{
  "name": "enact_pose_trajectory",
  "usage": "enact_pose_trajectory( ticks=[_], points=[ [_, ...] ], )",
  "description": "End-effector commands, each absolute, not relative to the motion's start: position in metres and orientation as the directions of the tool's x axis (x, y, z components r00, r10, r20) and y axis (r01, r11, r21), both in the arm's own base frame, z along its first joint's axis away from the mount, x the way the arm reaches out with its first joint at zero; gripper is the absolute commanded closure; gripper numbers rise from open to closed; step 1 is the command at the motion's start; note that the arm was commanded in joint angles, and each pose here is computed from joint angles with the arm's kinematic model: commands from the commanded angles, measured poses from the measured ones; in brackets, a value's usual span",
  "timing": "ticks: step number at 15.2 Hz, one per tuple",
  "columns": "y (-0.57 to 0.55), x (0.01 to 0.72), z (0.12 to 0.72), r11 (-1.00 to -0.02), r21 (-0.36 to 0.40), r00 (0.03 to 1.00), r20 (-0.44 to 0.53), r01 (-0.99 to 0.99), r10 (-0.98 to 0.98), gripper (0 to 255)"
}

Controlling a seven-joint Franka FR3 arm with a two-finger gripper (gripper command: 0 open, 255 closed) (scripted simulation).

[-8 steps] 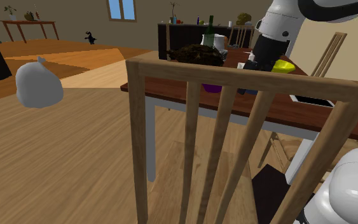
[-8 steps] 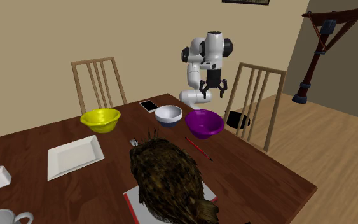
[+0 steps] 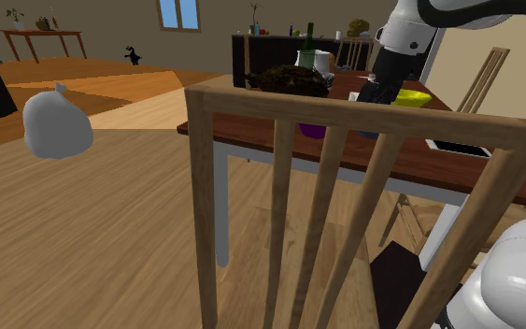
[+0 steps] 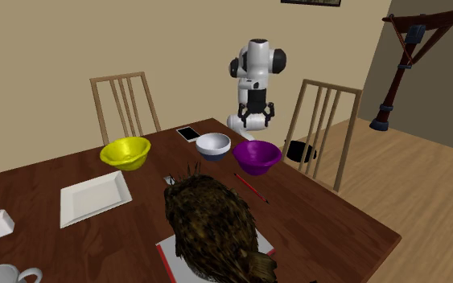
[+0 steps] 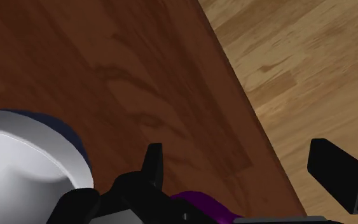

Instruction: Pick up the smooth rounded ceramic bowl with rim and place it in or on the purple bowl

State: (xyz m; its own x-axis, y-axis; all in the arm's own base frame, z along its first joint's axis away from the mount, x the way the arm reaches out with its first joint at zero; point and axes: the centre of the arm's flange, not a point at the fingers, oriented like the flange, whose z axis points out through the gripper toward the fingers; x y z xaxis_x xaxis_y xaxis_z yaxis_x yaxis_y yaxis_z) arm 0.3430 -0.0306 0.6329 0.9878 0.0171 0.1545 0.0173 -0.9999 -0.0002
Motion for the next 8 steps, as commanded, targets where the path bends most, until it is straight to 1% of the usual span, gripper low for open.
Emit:
enact_pose_trajectory(
  ticks=[1, 8],
  points=[
    [-0.054, 0.355, 0.634, -1.000, 0.013, 0.989, 0.149, 0.021, 0.022, 0],
    [-0.132, 0.396, 0.642, -0.998, 0.053, 0.991, 0.131, 0.031, 0.038, 0]
  ],
)
